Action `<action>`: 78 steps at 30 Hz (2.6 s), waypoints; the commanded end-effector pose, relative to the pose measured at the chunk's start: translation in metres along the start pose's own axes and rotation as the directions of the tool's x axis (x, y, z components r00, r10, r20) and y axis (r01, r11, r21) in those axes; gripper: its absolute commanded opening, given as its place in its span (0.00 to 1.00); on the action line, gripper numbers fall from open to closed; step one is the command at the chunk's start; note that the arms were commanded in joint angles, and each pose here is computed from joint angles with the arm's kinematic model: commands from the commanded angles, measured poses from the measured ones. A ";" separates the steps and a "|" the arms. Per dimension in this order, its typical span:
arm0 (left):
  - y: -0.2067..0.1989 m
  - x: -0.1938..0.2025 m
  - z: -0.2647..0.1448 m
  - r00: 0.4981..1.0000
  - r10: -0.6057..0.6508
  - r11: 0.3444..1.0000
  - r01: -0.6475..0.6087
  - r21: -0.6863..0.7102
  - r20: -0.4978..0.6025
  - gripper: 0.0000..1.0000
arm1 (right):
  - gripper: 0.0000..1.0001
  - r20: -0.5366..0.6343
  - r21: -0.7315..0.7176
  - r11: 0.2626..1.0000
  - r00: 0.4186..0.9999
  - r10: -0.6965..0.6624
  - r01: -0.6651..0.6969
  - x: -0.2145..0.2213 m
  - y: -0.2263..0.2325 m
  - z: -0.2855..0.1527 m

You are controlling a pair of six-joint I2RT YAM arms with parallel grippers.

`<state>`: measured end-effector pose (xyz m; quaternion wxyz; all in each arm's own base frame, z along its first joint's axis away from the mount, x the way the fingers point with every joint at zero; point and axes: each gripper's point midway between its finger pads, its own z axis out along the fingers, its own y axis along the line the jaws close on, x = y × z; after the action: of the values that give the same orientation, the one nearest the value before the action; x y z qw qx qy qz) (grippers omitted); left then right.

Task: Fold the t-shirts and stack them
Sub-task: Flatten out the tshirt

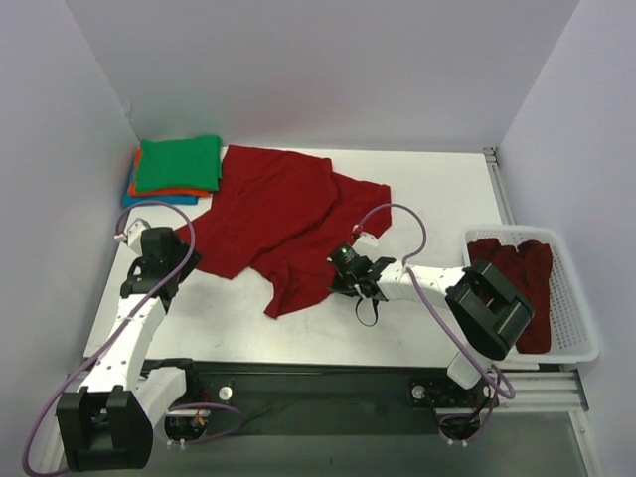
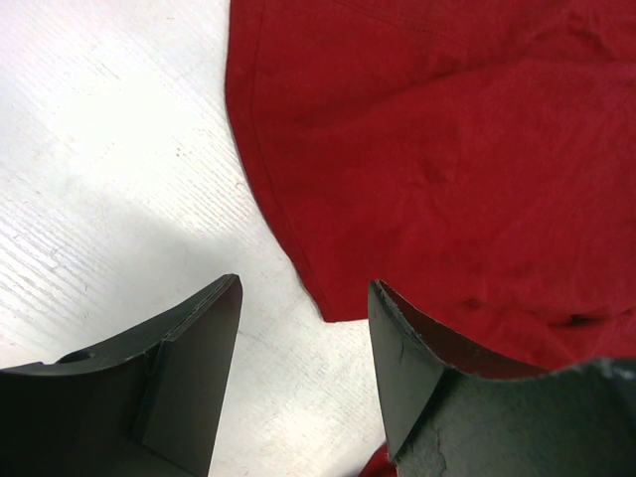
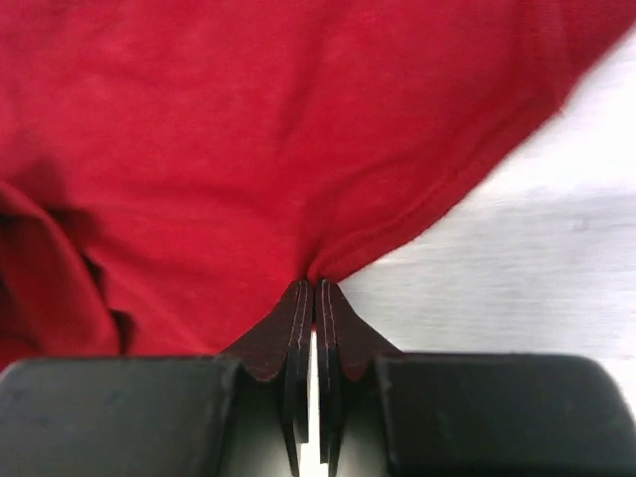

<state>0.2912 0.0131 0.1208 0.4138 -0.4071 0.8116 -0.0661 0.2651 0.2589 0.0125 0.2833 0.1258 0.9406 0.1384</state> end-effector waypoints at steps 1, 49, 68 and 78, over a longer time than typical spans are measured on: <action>-0.013 -0.015 -0.006 0.999 -0.002 0.999 0.000 0.042 0.043 0.64 | 0.00 0.010 0.118 0.993 1.000 0.005 -0.006 -0.008 -0.037 -0.004; 0.010 0.060 0.027 0.995 0.025 0.996 -0.033 -0.081 -0.095 0.62 | 0.46 -0.087 -0.183 0.930 0.937 -0.339 0.319 0.046 -0.090 -0.100; 0.006 0.059 0.027 0.995 0.023 0.997 -0.030 -0.071 -0.098 0.61 | 0.45 -0.011 -0.100 0.981 0.986 -0.166 0.164 -0.031 -0.075 -0.072; 0.005 0.059 0.027 0.995 0.028 0.997 -0.035 -0.065 -0.099 0.61 | 0.38 -0.040 -0.120 0.979 0.984 -0.173 0.167 -0.012 -0.059 -0.056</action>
<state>0.2748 -0.0175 0.0511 0.3355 -0.4095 0.8474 -0.0403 0.2292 0.1799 0.0400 0.2689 0.0203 0.9494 0.1613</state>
